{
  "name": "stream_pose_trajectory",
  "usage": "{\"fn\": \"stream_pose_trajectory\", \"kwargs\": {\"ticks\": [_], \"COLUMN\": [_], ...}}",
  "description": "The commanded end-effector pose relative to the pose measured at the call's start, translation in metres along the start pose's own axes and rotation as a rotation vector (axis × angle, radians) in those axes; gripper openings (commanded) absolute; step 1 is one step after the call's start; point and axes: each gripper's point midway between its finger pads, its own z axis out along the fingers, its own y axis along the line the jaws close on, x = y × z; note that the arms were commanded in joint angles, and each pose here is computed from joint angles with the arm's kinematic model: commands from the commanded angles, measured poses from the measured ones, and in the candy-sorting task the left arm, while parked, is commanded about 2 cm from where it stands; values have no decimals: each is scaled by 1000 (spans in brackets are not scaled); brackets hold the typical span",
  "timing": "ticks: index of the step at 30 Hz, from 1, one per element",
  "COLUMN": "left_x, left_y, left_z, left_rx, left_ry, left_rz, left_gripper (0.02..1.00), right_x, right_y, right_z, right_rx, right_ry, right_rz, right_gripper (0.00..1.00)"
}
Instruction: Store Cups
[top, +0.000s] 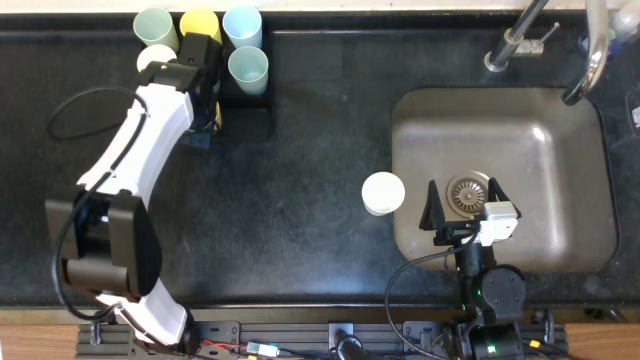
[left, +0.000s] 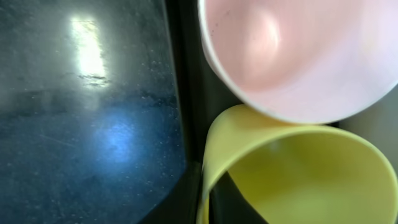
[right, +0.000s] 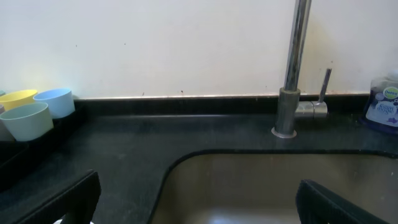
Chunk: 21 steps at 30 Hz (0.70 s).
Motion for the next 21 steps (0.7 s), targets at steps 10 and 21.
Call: {"fn": "stream_pose_trajectory", "kwargs": {"ticks": [10,21], "left_x": [-5,-55], "left_y": [-4,-24], "left_z": [-22,-130], "left_rx": [63,399], "left_ry": [-2,-151], "left_rz": [-15,116], "left_gripper": [421,454], "right_x": [3,3], "right_y": [-1,-1], "right_z": [0,0], "right_rx": [2,2], "right_ry": [-1,-1], "right_rz": [-3,-3], "right_gripper": [996,998]}}
